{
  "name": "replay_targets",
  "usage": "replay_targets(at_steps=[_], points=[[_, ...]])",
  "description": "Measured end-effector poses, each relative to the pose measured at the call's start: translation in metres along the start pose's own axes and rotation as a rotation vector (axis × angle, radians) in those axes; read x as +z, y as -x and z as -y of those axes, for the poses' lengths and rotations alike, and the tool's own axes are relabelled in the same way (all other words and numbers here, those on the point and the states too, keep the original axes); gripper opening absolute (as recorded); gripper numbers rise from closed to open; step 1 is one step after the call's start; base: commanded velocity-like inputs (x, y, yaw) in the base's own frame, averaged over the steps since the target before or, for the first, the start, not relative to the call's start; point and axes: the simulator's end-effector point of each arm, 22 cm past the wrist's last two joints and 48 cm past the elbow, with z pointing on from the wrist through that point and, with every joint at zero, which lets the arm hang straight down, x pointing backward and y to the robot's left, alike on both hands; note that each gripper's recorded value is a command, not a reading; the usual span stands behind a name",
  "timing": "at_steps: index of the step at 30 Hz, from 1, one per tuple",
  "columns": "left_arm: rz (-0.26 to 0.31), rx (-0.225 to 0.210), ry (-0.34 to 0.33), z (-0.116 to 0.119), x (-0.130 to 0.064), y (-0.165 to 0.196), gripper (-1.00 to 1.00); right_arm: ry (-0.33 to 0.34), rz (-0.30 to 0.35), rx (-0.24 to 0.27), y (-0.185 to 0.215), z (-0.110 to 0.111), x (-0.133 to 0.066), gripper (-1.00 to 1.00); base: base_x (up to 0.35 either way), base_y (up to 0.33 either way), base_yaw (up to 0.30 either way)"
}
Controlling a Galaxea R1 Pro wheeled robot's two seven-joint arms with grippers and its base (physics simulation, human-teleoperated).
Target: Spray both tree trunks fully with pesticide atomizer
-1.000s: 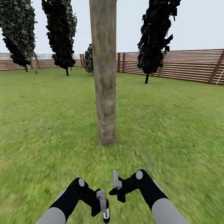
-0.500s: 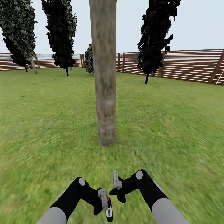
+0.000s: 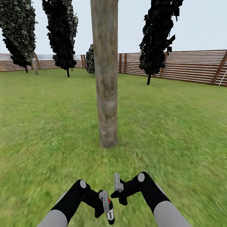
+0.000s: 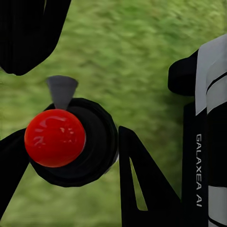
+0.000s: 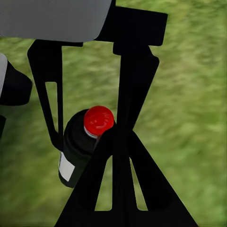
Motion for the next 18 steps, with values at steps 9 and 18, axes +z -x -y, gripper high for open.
replay_targets(at_steps=[9,18], points=[[0.002,-0.001,0.033,-0.0073,-0.0002,0.0004,-1.00,0.000,0.000,0.000,-0.0001,-0.0001,0.0001,-1.00,0.000,0.000,0.000],[0.002,-0.002,0.035,-0.0077,-0.0003,0.0003,-1.00,0.001,0.000,0.001,-0.0002,-0.0003,0.0002,-1.00,0.000,0.000,0.000]])
